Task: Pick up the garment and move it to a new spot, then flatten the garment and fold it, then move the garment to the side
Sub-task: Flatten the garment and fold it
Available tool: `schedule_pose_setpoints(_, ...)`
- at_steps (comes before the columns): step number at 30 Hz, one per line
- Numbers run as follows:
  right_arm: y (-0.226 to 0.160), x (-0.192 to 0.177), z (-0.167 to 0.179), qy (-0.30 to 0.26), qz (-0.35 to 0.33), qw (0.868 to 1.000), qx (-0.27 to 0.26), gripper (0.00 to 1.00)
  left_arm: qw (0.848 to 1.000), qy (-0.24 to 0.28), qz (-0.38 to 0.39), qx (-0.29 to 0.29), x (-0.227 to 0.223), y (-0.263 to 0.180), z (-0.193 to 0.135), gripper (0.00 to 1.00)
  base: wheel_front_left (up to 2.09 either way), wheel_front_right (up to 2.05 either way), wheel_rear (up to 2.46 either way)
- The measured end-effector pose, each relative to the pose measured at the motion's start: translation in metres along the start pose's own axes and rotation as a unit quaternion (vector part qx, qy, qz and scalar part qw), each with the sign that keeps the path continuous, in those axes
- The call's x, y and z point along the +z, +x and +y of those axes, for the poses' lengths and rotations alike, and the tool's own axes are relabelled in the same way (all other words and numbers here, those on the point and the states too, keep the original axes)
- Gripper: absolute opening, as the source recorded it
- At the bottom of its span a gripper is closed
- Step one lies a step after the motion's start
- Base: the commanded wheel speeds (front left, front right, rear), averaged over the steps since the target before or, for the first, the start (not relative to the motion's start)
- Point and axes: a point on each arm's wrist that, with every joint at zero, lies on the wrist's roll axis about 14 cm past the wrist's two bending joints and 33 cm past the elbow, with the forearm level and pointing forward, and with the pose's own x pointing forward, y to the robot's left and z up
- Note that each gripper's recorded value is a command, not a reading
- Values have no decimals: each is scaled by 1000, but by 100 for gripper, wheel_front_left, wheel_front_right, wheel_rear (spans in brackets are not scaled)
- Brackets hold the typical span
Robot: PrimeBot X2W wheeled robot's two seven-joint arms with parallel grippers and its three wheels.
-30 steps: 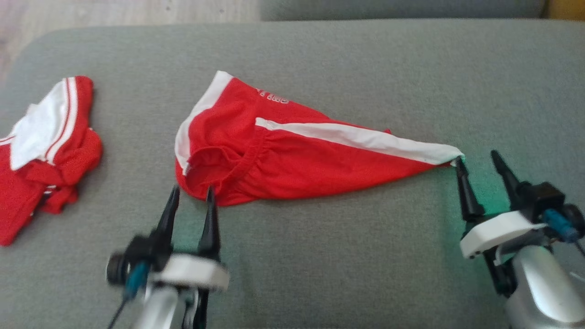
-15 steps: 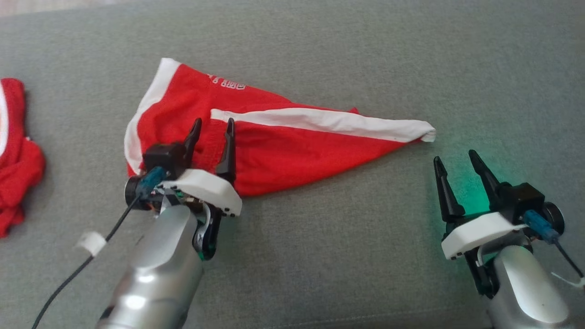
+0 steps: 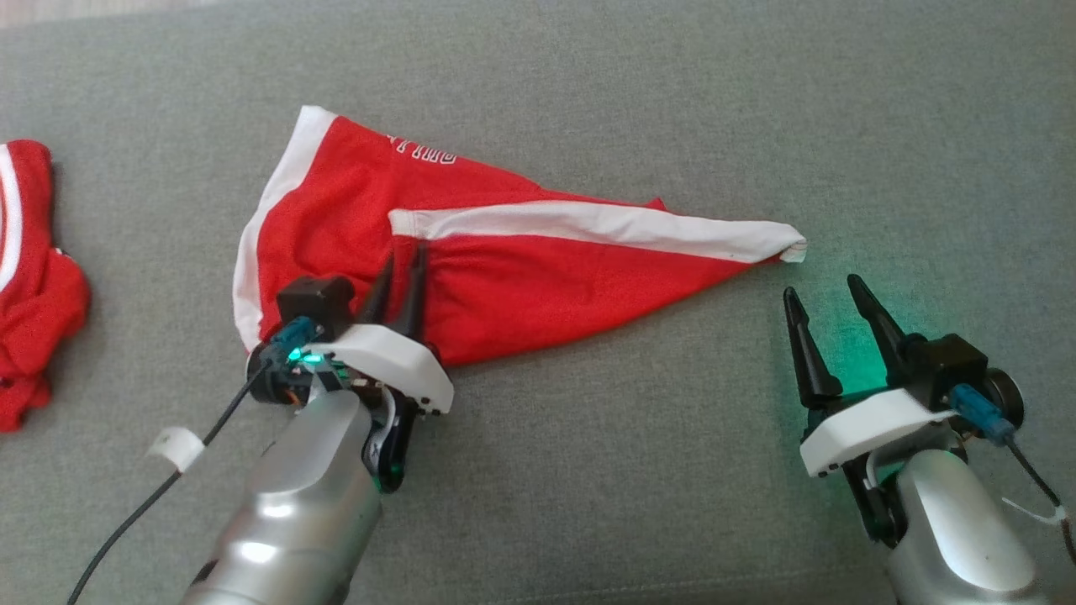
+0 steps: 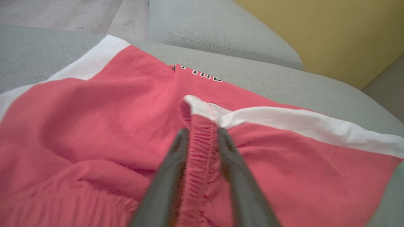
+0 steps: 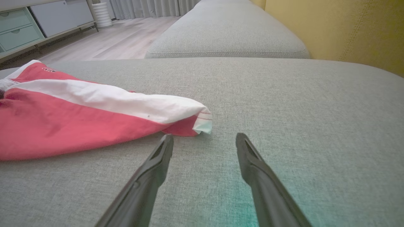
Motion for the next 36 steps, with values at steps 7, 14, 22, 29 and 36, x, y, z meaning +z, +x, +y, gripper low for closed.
schedule_pose_setpoints(7, -5, 9, 1, 13, -14, 1000, -4, 100, 999, -9, -46, -15, 23, -13, -14, 0, 0, 0, 0)
schedule_pose_setpoints(14, -22, 6, 6, 31, -13, 999, -10, 100, 996, -30, -79, 2, 18, -55, -10, 0, 0, 0, 0)
schedule_pose_setpoints(22, -33, 3, 19, 38, -12, 999, 1, 100, 996, -44, -78, 22, -4, -94, -1, 0, 0, 0, 0)
schedule_pose_setpoints(29, -33, 6, 24, 40, -15, 999, 6, 100, 996, -37, -62, 55, -18, -105, 15, 100, 0, 0, 0)
schedule_pose_setpoints(36, -39, 17, 17, 61, -39, 997, -13, 100, 988, -2, -108, 114, 7, -116, 40, 100, 0, 0, 0)
